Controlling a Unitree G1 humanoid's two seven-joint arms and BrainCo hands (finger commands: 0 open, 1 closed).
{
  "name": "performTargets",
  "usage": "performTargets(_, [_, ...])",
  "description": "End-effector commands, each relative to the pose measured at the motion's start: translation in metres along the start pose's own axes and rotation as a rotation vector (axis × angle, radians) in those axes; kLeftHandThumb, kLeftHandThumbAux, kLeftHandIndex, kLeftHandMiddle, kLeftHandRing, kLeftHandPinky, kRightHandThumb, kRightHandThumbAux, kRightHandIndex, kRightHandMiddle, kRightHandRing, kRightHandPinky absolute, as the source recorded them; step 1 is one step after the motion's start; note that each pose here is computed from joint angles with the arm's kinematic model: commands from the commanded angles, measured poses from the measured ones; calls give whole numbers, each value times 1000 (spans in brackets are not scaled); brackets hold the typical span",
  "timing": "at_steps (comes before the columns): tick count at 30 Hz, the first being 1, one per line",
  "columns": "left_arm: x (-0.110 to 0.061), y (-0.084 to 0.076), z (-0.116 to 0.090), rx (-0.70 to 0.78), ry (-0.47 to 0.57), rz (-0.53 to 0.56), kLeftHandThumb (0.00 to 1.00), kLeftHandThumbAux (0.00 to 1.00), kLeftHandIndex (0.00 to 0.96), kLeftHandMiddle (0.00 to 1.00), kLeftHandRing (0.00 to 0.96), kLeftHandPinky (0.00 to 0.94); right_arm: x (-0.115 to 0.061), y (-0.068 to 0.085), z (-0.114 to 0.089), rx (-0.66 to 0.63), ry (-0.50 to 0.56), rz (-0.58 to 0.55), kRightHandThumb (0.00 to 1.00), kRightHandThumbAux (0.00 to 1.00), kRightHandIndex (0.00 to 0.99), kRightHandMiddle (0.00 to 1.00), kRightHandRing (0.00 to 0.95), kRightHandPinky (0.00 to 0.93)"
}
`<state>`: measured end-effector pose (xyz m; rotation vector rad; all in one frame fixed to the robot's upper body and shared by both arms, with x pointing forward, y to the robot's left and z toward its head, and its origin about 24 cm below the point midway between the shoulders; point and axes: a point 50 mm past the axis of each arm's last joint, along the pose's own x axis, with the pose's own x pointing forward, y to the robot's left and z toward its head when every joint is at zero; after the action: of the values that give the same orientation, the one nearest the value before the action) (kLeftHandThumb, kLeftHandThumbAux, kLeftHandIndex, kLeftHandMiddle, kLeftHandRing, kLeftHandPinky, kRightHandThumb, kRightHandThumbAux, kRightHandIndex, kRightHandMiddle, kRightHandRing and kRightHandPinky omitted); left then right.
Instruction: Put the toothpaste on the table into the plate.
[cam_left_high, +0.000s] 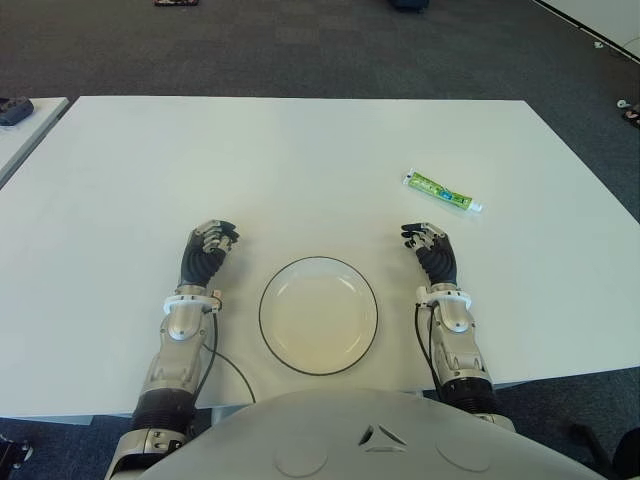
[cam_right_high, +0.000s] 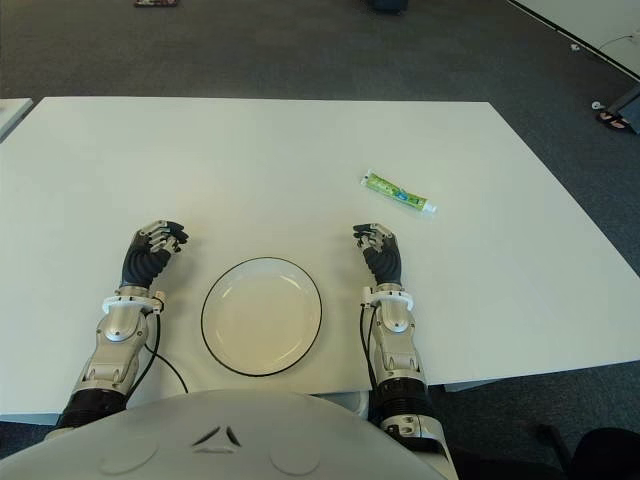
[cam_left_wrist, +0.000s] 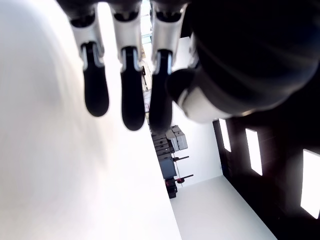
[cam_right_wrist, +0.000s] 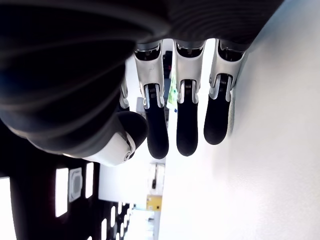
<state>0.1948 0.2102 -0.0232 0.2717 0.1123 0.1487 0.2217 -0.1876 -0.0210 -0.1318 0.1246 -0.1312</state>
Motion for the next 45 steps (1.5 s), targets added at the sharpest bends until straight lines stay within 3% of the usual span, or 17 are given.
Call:
performTargets(1, [-1, 1, -3, 16, 15, -7, 702, 720, 424, 483, 479, 461, 5, -2, -1, -25, 9, -8, 693, 727, 424, 379, 350, 368])
performTargets(9, [-2, 2, -2, 9, 12, -11, 703, 719, 425, 478, 469, 443, 32, -17, 18, -93, -61, -44, 690, 729, 419, 344, 326, 348])
performTargets(16, [-2, 2, -2, 9, 3, -11, 704, 719, 426, 479, 468, 451, 48, -16, 35, -229, -143, -80, 681, 735, 402, 218, 229, 259])
performTargets(19, [-2, 2, -3, 10, 5, -11, 705, 719, 426, 483, 471, 450, 56, -14, 43, -342, -171, -92, 409, 734, 205, 152, 169, 204])
performTargets(23, [-2, 3, -4, 16, 5, -9, 705, 719, 425, 489, 475, 442, 70, -13, 50, -472, -173, -92, 301, 687, 86, 81, 100, 134])
performTargets(29, [-3, 2, -4, 19, 4, -10, 705, 719, 425, 496, 477, 413, 96, -16, 58, -648, -140, -88, 281, 543, 11, 10, 14, 21])
performTargets(36, [-3, 2, -5, 11, 10, -14, 707, 718, 426, 495, 474, 404, 116, -17, 64, -751, -65, -69, 308, 351, 0, 0, 0, 1])
performTargets(45, [-3, 2, -5, -17, 16, -4, 707, 717, 426, 489, 468, 417, 135, -21, 72, -887, 78, -65, 344, 264, 0, 0, 0, 0])
